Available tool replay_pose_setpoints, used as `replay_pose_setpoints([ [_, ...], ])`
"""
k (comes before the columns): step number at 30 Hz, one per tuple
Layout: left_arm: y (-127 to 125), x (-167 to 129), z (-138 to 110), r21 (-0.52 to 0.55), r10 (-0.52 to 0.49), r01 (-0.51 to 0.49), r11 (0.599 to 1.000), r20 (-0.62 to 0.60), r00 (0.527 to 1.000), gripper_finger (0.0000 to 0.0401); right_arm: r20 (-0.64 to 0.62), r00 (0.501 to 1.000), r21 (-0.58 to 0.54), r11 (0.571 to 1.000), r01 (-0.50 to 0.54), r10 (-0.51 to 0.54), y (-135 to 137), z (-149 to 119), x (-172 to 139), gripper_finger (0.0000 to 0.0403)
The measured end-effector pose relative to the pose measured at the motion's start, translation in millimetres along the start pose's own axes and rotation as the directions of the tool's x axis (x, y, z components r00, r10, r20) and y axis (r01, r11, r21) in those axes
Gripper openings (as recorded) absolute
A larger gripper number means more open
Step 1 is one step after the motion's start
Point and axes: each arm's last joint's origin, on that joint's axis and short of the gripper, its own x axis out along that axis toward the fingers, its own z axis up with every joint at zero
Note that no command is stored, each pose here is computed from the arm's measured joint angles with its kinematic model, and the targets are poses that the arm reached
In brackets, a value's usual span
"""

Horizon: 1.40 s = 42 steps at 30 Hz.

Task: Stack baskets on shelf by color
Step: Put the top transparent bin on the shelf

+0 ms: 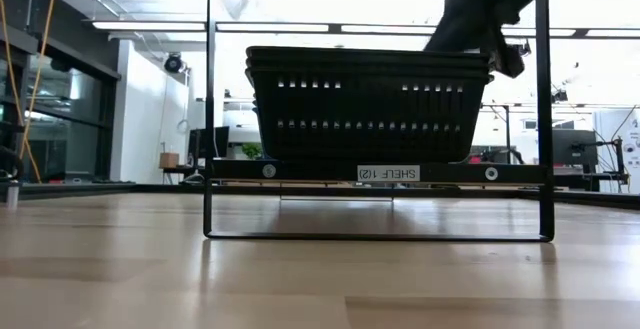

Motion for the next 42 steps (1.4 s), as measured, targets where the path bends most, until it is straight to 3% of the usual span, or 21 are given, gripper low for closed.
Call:
replay_pose_setpoints([
  [4,3.2,27.4,8.8,0.201,-0.051,0.064,0.978,-0.071,0.996,0.0,0.043,0.998,-0.019,0.998,-0.053,0.054,0.8,8.4,-18.8,0.0],
  [9,14.6,62.8,-5.1,0.227,-0.119,0.15,0.962,-0.145,0.982,0.0,0.096,0.993,-0.028,0.997,-0.071,0.073,-1.9,14.9,-36.8,0.0],
  [13,17.7,82.8,-14.5,0.303,-0.162,0.221,0.927,-0.206,0.965,0.0,0.114,0.991,-0.044,0.997,-0.07,0.075,-4.0,17.2,-44.6,0.0],
  [19,15.8,99.4,-5.0,0.336,-0.226,0.264,0.904,-0.148,0.963,0.0,0.109,0.992,-0.052,0.997,-0.057,0.063,-6.1,16.7,-46.7,0.0],
  [24,17.2,117.6,7.6,0.372,-0.209,0.246,0.895,-0.139,0.968,0.0,0.105,0.993,-0.057,0.997,-0.052,0.057,-6.7,16.4,-46.6,0.0],
  [33,18.0,150.2,1.6,0.345,-0.256,0.306,0.887,-0.185,0.949,0.0,0.093,0.994,-0.06,0.997,-0.049,0.054,-7.2,15.7,-46.4,0.0],
  [42,14.9,165.2,-1.5,0.329,-0.328,0.36,0.873,-0.15,0.933,0.0,0.095,0.994,-0.056,0.997,-0.049,0.055,-7.2,15.7,-46.4,0.0],
])
